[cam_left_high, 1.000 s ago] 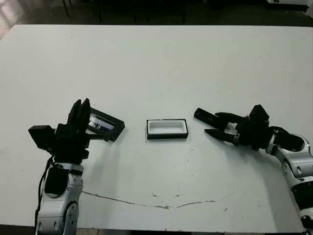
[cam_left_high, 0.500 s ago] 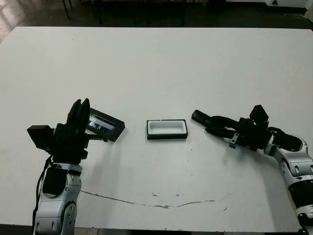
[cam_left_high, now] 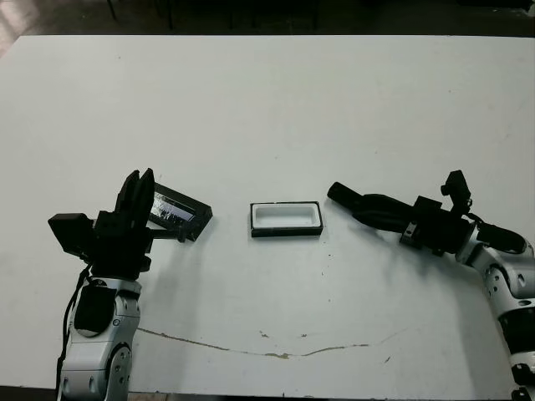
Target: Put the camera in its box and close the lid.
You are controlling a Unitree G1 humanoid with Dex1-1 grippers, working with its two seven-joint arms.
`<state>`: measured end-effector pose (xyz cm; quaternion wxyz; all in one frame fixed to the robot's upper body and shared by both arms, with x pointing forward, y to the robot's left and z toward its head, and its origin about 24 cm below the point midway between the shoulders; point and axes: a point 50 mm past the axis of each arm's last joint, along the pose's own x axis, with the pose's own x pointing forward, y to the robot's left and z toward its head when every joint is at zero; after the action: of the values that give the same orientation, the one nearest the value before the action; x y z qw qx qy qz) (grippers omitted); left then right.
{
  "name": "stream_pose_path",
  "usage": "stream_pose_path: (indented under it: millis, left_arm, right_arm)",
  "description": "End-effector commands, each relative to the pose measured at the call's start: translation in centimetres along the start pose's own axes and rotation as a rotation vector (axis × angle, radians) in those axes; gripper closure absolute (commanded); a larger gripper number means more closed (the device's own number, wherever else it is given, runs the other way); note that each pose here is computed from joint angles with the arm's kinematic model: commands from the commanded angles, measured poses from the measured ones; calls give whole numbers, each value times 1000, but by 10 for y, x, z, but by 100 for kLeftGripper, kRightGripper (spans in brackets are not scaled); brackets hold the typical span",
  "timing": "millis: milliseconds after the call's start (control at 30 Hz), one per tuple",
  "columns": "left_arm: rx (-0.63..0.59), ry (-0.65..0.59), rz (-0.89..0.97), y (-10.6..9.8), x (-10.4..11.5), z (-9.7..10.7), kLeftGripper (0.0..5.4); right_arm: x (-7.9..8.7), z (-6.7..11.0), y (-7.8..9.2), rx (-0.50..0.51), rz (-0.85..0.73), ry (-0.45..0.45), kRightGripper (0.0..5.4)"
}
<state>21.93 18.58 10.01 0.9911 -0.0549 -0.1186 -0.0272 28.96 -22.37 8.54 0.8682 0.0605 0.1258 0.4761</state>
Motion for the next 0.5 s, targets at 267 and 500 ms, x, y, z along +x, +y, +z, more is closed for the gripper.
stream_pose_path:
  millis: [267, 500]
  left_arm:
    - [15, 25, 19, 0, -6, -5, 540]
    - [14, 28, 22, -1, -6, -6, 540]
  right_arm:
    - [22, 58, 27, -139, 127, -18, 520]
    - [34, 61, 28, -202, 207, 68, 520]
